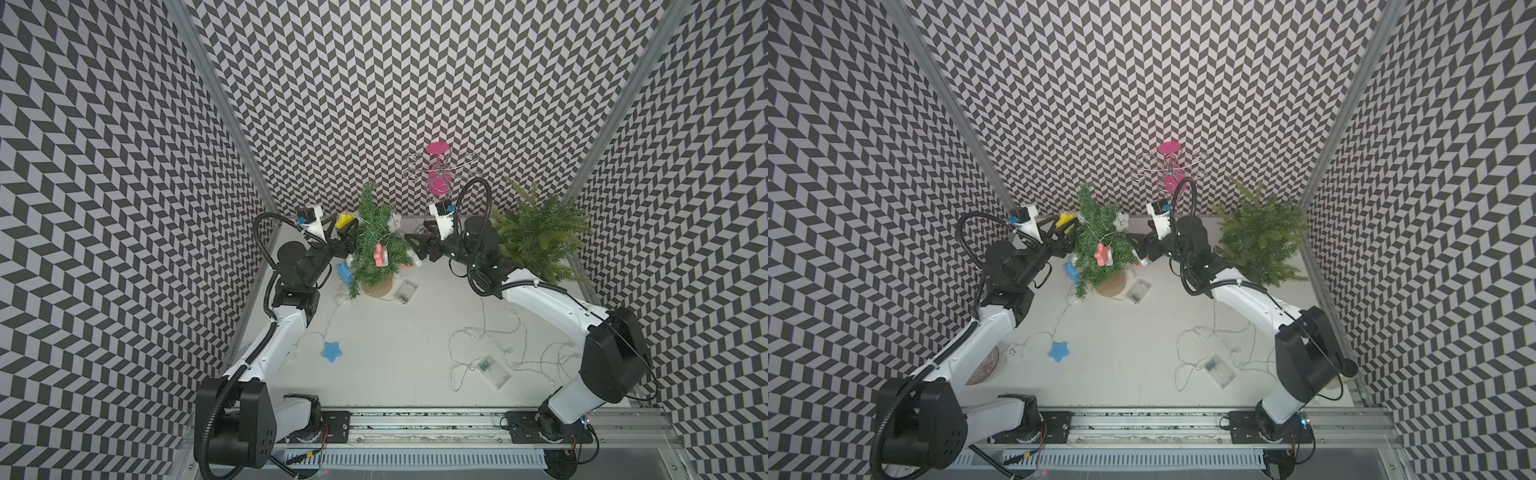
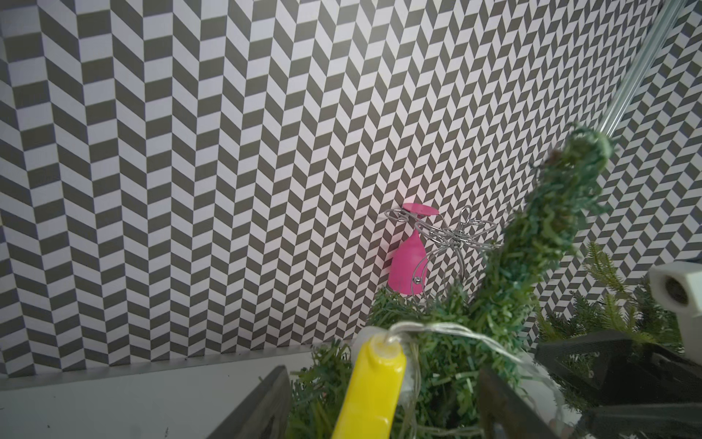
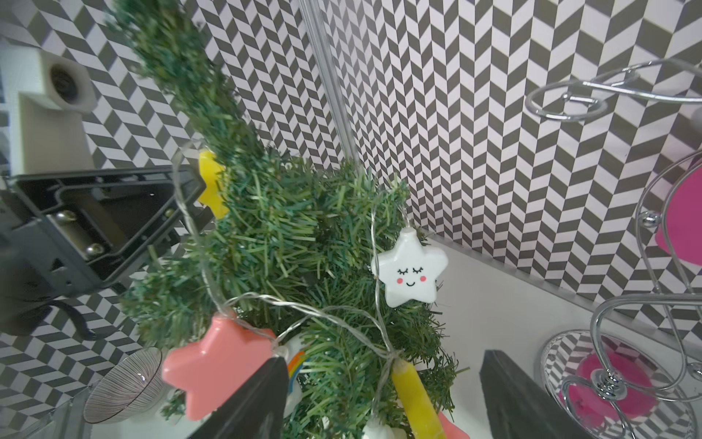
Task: Wrap string light around the christmas tree
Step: Wrap the light string around the Christmas tree.
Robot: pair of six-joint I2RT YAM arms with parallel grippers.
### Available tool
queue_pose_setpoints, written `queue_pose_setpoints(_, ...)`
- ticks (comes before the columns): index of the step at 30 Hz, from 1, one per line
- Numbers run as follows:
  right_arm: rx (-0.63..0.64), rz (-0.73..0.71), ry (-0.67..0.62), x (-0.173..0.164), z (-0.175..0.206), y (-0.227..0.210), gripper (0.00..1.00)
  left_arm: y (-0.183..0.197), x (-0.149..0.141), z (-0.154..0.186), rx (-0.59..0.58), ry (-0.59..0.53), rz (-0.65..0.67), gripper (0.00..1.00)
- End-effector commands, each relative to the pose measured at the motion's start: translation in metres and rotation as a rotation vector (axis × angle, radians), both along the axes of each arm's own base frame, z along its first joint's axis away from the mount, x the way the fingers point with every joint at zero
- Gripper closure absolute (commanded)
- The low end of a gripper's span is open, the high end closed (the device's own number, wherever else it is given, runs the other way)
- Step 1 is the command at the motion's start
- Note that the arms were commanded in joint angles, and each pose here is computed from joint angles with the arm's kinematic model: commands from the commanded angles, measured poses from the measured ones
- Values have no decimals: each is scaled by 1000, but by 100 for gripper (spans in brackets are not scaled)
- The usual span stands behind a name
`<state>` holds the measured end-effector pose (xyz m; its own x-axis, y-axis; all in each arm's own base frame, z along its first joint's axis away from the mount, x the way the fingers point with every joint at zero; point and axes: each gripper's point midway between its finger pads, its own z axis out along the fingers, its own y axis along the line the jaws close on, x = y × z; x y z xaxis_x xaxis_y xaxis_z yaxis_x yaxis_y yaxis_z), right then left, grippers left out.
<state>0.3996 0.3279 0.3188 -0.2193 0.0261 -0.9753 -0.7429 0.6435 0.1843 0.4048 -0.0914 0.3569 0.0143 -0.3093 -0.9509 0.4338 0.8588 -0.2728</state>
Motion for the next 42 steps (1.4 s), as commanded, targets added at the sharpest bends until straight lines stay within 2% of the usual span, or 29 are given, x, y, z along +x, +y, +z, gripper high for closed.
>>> queue_pose_setpoints(1,43,14,-73,-14,23,-2,19,10,2,-8,-7,23,53,17)
queue_pose_setpoints(7,33,20,-110,-33,32,-1,18,14,-5,9,-28,-32,60,1)
queue_pose_setpoints(14,-8,53,-182,-47,43,12,17,32,-16,14,-56,-12,131,1)
queue_pose_setpoints(22,-86,98,-393,-82,70,18,17,63,-51,31,-129,-28,253,1)
queue_pose_setpoints(26,-81,174,-358,-105,66,21,17,82,-74,0,-198,88,332,1)
queue_pose_setpoints(29,-79,217,-323,-122,54,26,18,75,-98,-28,-257,128,284,5)
queue_pose_setpoints(33,-138,352,-288,-153,18,44,19,70,-121,-65,-288,160,265,12)
queue_pose_setpoints(35,-208,409,-305,-170,-8,58,20,81,-127,-82,-291,188,332,15)
queue_pose_setpoints(38,-263,491,-357,-195,-41,78,21,78,-127,-107,-325,209,312,21)
queue_pose_setpoints(39,-280,550,-394,-209,-51,86,22,73,-124,-111,-338,206,278,21)
queue_pose_setpoints(40,-304,608,-431,-219,-62,93,23,71,-117,-122,-338,252,267,22)
queue_pose_setpoints(42,-322,722,-480,-235,-81,106,26,79,-107,-123,-354,274,288,22)
